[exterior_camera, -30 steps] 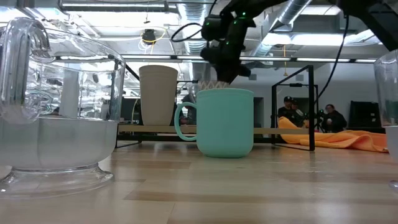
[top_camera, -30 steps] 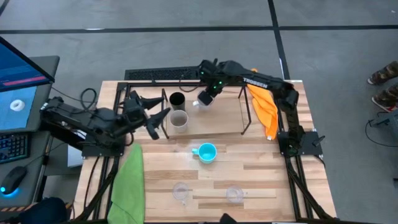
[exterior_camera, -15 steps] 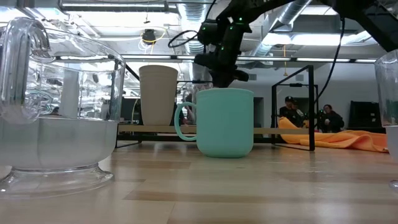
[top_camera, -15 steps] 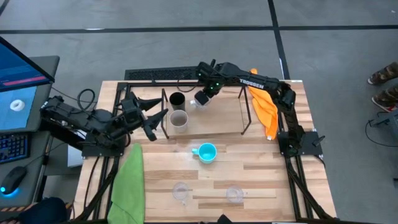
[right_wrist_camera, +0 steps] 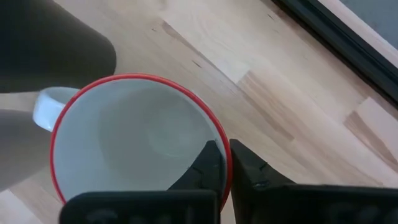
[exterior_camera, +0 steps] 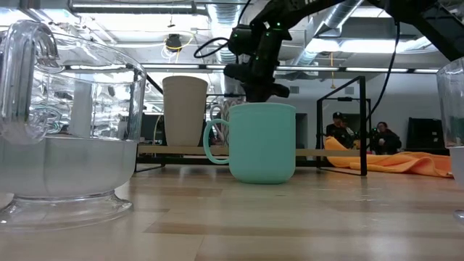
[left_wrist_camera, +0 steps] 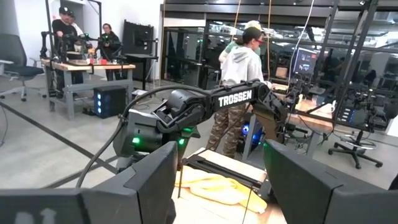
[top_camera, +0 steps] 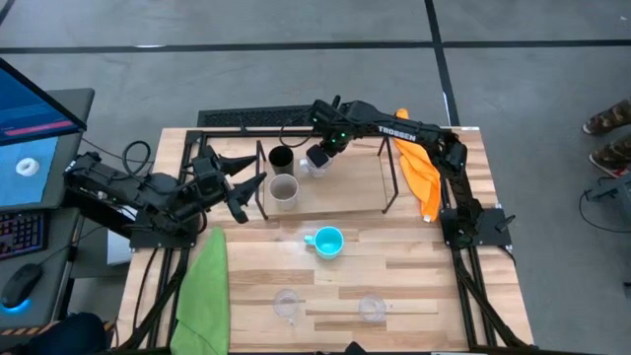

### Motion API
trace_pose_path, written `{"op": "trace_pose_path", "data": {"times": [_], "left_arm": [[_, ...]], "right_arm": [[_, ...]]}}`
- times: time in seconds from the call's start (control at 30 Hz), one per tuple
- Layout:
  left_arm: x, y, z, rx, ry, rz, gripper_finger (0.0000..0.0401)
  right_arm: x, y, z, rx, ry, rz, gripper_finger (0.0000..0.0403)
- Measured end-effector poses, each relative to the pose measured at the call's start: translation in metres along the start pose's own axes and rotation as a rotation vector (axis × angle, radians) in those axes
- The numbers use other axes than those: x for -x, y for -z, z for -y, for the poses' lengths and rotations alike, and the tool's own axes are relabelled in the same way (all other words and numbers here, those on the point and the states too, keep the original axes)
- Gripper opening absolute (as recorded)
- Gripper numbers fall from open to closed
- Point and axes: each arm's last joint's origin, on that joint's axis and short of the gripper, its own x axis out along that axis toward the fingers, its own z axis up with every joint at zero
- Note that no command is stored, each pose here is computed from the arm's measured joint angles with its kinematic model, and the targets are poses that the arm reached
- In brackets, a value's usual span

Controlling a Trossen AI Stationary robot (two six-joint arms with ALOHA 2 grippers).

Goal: Stack small to large cups/mugs on shelf
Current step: Put the white mug on the shelf, then put the blue mug on the shelf

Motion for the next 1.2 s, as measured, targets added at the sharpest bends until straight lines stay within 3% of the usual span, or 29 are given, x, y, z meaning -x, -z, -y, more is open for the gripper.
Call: {"op": "trace_pose_path", "data": {"times": [0.2, 0.6, 0.87, 1.07, 1.2], "left_arm": [[0.0, 0.0, 0.0, 0.0, 0.0, 0.0, 0.0229], [0.0, 0.0, 0.0, 0.0, 0.0, 0.0, 0.0229], [0.0, 0.0, 0.0, 0.0, 0.0, 0.0, 0.0229], [0.0, 0.0, 0.0, -0.001, 0.0, 0.0, 0.0229], [0.0, 0.0, 0.0, -0.002, 0.0, -0.001, 0.0229]], "right_arm": [[-0.002, 0.0, 0.0, -0.036, 0.008, -0.005, 0.0077], [-0.002, 0.004, -0.005, -0.022, -0.001, -0.029, 0.0119], [-0.002, 0.005, -0.006, -0.019, -0.04, -0.05, 0.0185], [0.017, 0.005, -0.006, 0.0, -0.062, -0.018, 0.0203], [0.047, 0.005, -0.005, 0.012, -0.083, 0.047, 0.0197]]}}
